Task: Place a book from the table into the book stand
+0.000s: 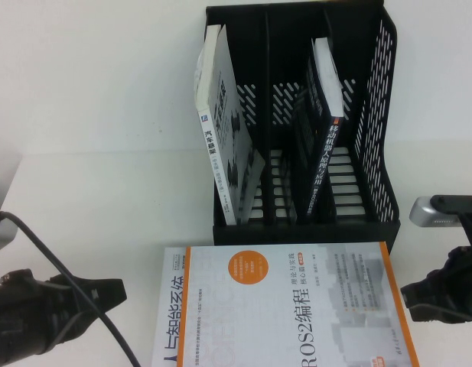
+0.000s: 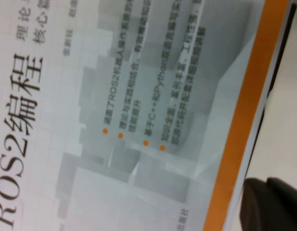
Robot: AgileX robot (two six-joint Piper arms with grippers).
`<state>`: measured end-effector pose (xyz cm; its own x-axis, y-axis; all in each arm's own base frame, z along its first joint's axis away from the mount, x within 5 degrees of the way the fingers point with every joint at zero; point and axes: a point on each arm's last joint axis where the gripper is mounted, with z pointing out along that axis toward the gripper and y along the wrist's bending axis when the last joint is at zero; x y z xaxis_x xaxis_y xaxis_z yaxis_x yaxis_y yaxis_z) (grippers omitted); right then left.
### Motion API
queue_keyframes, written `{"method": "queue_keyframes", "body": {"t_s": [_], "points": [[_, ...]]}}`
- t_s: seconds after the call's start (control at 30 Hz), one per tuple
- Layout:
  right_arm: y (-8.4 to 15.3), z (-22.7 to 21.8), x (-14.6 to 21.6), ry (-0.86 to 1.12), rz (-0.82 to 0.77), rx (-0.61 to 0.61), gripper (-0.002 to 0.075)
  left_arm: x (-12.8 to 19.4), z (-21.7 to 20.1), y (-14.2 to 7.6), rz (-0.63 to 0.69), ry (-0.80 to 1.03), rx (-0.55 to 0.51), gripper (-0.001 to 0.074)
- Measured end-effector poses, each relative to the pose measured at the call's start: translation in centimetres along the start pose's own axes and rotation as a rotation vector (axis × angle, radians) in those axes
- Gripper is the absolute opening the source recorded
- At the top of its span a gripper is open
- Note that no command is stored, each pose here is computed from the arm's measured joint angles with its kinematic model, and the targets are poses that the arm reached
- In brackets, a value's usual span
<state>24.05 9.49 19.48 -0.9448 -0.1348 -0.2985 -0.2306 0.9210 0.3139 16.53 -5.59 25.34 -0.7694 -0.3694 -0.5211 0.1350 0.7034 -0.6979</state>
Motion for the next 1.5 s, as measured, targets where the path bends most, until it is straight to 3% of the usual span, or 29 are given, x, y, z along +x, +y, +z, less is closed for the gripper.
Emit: {"method": "queue_keyframes", "body": {"t_s": [0.67, 1.13, 1.5], "points": [[-0.1, 1.1, -0.2, 0.016, -0.003, -0.001, 0.0005, 0.0, 0.0, 0.0, 0.002, -0.001, 0.002, -0.0001], [3.9, 2.6, -2.2, 0.023, -0.127, -0.043, 0.0005, 0.0, 0.0, 0.0, 0.009, 0.001, -0.002, -0.0001], [3.9, 2.3, -2.4, 0.041, -0.125, -0.010, 0.0005, 0.1, -0.1, 2.0, -0.018, 0.056, -0.180, -0.0001]]}}
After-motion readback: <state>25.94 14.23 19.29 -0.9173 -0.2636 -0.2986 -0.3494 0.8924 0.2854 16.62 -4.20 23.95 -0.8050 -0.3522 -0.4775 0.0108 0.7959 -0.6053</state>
